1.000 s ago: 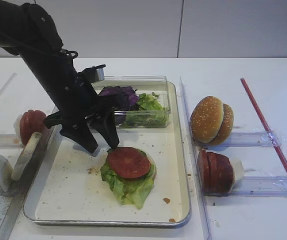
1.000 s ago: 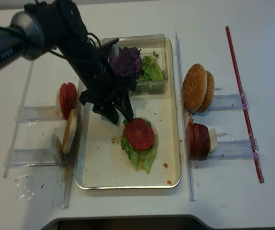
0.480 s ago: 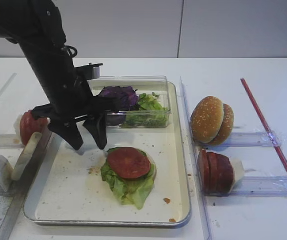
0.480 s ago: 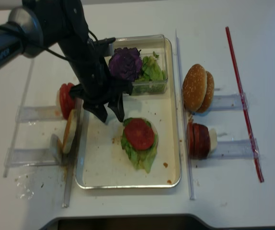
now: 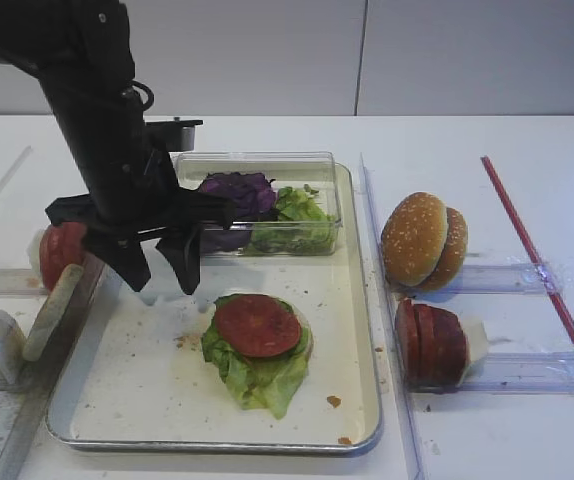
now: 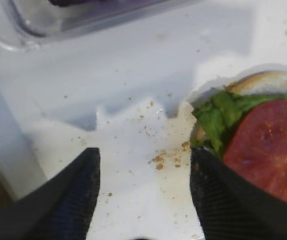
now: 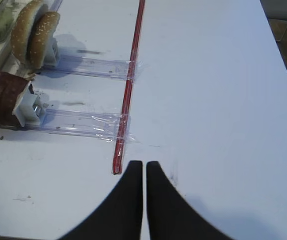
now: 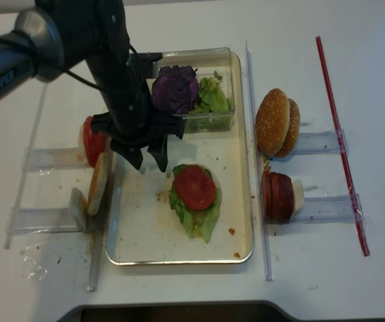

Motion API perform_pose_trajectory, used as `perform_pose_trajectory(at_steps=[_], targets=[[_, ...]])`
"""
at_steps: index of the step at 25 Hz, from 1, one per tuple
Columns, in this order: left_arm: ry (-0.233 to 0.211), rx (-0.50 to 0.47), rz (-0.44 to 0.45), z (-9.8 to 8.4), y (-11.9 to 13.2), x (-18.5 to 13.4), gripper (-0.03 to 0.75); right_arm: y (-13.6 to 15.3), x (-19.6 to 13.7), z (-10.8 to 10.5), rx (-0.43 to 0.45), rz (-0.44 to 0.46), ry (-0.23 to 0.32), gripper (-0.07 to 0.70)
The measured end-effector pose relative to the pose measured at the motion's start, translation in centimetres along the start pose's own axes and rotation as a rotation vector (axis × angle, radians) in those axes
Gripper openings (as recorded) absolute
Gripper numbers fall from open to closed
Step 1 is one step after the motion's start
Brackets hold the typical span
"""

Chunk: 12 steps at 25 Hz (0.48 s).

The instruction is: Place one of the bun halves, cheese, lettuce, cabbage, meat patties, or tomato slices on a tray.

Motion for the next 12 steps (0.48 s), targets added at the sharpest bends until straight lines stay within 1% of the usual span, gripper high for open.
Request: perform_pose_trajectory(at_steps=[6, 10, 12], targets=[[0.004, 0.025, -0.031, 0.2, -0.9, -0.2, 0.384, 0.0, 0.0, 0.0, 0.000, 0.000, 0.000, 0.047], [-0.007, 0.039, -0.042, 0.4, -1.2, -0.2, 0.384, 0.0, 0.0, 0.0, 0.000, 0.000, 0.000, 0.047], [-0.006, 0.052, -0.045, 0.5, -1.3, -0.2, 0.384, 0.0, 0.0, 0.0, 0.000, 0.000, 0.000, 0.047]])
Point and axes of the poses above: a point on each arm's last joint axis where the gripper is mounted, y pointing out along that axis toward the gripper, z along the wrist's bending axis when the last joint is at zero, x = y × z, the point moved 2 cm from there along y, pointing out along that axis toward the gripper, and after that the axes turned 6 degrees about -y, right-handed, at the moved point
